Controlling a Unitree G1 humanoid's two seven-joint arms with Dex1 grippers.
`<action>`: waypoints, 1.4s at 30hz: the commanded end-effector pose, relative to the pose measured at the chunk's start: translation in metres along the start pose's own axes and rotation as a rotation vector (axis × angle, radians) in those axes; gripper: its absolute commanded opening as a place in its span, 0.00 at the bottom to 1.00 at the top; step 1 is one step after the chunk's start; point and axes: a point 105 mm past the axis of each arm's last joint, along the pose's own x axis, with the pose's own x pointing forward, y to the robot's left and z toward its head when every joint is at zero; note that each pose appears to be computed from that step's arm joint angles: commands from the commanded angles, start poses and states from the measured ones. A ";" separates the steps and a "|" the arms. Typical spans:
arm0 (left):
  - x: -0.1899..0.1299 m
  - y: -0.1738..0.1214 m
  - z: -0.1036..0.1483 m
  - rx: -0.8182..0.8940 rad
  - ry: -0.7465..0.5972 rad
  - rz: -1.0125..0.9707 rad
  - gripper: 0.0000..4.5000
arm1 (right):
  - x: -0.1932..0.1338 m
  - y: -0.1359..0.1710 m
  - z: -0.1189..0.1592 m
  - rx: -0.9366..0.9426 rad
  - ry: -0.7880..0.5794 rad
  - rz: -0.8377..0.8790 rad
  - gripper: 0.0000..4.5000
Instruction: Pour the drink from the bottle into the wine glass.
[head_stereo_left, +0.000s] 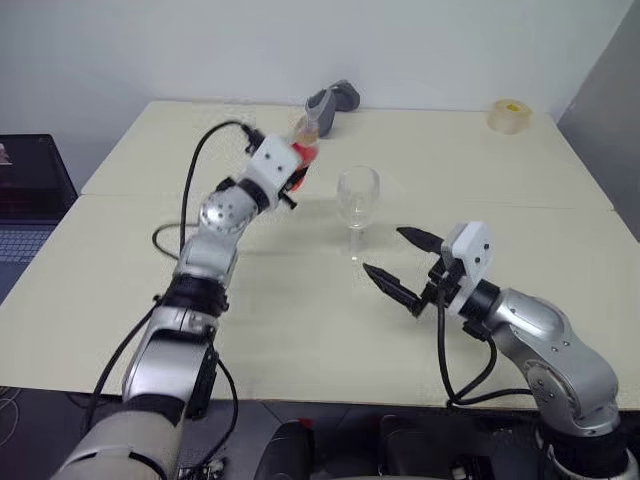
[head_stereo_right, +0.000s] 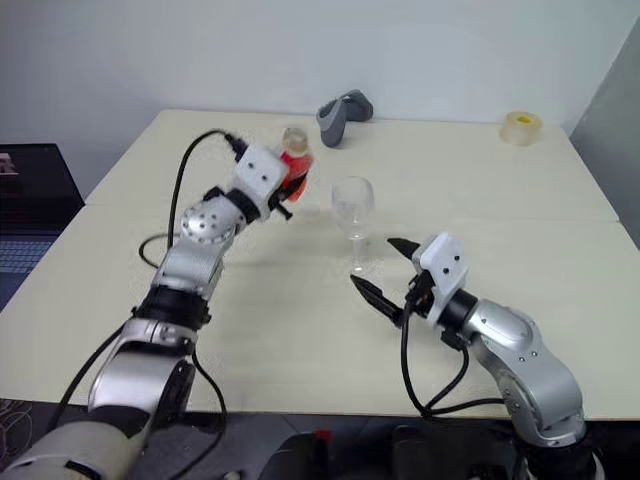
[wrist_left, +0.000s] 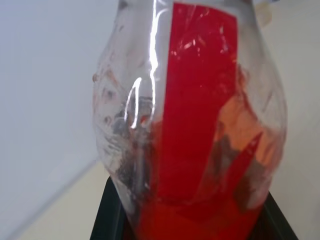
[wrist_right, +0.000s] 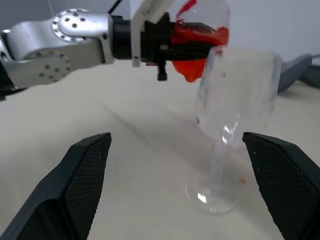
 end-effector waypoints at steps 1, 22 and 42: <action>0.005 0.007 0.009 0.104 -0.043 -0.015 0.23 | 0.006 -0.002 0.012 -0.044 -0.055 -0.040 1.00; 0.010 0.014 0.016 0.510 -0.096 -0.047 0.23 | 0.033 -0.013 0.017 -0.050 -0.151 -0.140 1.00; 0.016 0.019 0.026 0.711 -0.126 -0.036 0.23 | 0.034 -0.008 0.014 -0.108 -0.139 -0.109 1.00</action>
